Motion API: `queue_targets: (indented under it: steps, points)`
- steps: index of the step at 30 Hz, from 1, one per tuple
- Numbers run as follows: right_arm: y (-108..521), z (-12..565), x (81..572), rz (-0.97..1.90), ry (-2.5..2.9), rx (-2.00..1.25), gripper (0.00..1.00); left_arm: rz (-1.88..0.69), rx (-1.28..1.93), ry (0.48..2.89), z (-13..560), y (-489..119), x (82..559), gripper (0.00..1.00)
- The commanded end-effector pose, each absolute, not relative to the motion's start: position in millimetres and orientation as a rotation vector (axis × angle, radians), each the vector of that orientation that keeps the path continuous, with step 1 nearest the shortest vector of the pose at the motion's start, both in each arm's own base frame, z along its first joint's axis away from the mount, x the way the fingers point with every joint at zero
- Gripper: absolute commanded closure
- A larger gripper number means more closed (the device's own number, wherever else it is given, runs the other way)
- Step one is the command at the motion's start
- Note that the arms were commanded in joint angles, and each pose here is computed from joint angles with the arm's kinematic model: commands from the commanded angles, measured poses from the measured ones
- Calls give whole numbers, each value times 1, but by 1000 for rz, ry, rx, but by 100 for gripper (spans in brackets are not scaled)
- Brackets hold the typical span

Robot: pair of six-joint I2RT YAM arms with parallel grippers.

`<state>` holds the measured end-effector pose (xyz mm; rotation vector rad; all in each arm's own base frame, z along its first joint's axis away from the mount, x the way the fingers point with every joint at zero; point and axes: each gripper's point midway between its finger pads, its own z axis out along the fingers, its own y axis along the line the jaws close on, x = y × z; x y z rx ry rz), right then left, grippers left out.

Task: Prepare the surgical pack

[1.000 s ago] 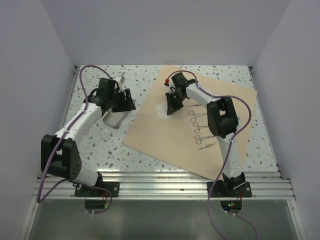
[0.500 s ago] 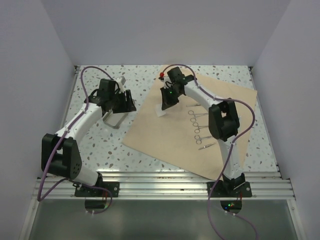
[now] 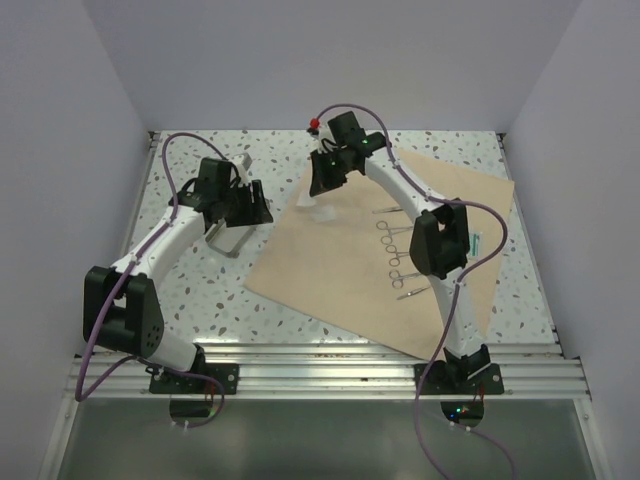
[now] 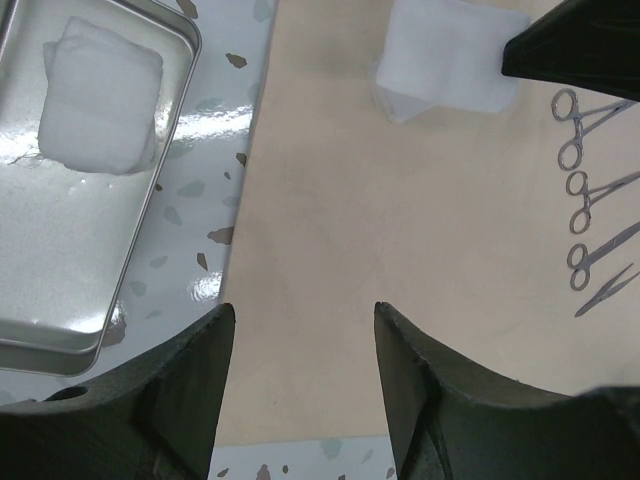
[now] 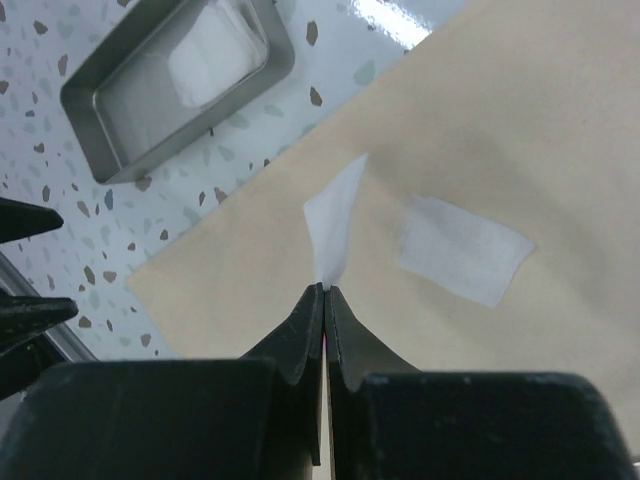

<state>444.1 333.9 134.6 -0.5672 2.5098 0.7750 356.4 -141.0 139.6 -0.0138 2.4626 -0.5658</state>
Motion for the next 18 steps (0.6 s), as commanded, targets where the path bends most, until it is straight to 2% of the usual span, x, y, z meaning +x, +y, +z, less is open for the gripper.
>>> queue_targets:
  steps: [1,18]
  points:
    - [335,121,445,789,2555,-610,100,-580,6,2426,146,-143,362,38]
    - [297,79,441,798,2667,-666,100,-606,13,2442,138,-148,367,38]
